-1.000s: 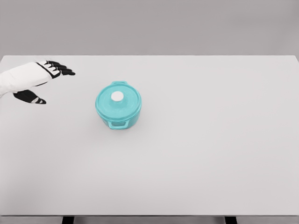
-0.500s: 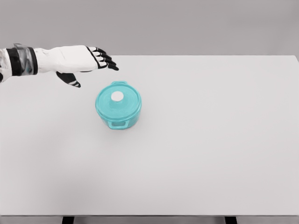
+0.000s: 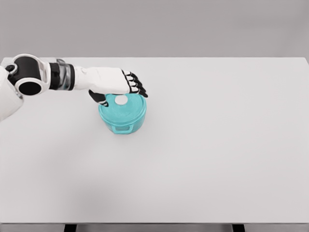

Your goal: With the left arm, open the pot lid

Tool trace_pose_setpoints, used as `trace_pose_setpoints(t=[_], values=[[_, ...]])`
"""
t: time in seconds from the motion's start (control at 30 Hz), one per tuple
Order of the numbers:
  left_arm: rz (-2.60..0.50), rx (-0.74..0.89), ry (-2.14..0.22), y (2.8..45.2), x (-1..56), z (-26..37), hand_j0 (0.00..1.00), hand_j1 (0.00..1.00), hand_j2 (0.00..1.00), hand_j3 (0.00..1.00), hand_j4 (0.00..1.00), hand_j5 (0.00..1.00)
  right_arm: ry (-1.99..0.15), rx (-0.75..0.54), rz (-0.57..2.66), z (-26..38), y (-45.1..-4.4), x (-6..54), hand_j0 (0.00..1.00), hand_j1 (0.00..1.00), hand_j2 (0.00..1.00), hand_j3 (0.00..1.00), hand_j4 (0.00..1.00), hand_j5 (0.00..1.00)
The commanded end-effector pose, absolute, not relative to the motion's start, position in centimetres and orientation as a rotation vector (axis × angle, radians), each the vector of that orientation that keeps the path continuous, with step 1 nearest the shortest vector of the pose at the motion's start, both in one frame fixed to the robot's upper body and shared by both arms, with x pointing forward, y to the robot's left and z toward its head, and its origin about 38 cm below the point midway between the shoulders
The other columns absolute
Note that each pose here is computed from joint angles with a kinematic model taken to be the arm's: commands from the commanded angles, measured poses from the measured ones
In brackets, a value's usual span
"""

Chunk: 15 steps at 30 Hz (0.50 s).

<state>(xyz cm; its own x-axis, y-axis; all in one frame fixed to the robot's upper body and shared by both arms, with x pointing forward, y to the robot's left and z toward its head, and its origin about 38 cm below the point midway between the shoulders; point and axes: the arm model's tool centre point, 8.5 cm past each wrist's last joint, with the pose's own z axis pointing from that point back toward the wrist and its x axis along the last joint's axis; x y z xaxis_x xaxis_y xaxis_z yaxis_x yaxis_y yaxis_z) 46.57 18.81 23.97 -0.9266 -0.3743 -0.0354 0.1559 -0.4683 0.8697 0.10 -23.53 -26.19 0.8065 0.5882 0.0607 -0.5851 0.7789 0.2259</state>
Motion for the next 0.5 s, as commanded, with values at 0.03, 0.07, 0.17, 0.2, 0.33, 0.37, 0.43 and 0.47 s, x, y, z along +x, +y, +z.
trace_pose_setpoints(t=[0.03,0.07,0.17,0.2,0.33,0.37,0.43,0.47], values=[[-2.442,0.299,-1.396,18.57,46.38,23.43,0.92,0.92,0.92,0.92,0.92,0.92,0.013,0.24,0.634,-26.19,-23.53,0.1,1.0,1.0,1.0,1.0,1.0,1.0],[-2.441,0.3,-1.394,18.64,46.39,23.44,0.9,0.9,0.9,0.9,0.9,0.9,0.013,0.24,0.634,-26.19,-23.53,0.1,1.0,1.0,1.0,1.0,1.0,1.0],[-2.441,0.302,-1.388,18.78,46.43,23.35,0.86,0.86,0.86,0.86,0.86,0.86,0.013,0.24,0.634,-26.19,-23.53,0.1,1.0,1.0,1.0,1.0,1.0,1.0],[-2.441,0.303,-1.386,18.85,46.44,23.35,0.85,0.85,0.85,0.85,0.85,0.85,0.013,0.24,0.634,-26.19,-23.53,0.1,1.0,1.0,1.0,1.0,1.0,1.0],[-2.441,0.306,-1.384,18.92,46.46,23.41,0.8,0.8,0.8,0.8,0.8,0.8,0.015,0.24,0.634,-26.18,-23.56,0.05,1.0,1.0,1.0,1.0,1.0,1.0],[-2.442,0.309,-1.388,18.87,46.48,23.58,0.79,0.79,0.79,0.79,0.79,0.79,0.013,0.24,0.634,-26.19,-23.53,0.1,1.0,1.0,1.0,1.0,1.0,1.0],[-2.442,0.309,-1.385,18.91,46.51,23.55,0.78,0.78,0.78,0.78,0.78,0.78,0.015,0.24,0.634,-26.18,-23.56,0.05,1.0,1.0,1.0,1.0,1.0,1.0],[-2.438,0.31,-1.38,19.05,46.61,23.48,0.77,0.77,0.77,0.77,0.77,0.77,0.015,0.24,0.634,-26.18,-23.56,0.05,1.0,1.0,1.0,1.0,1.0,1.0]])
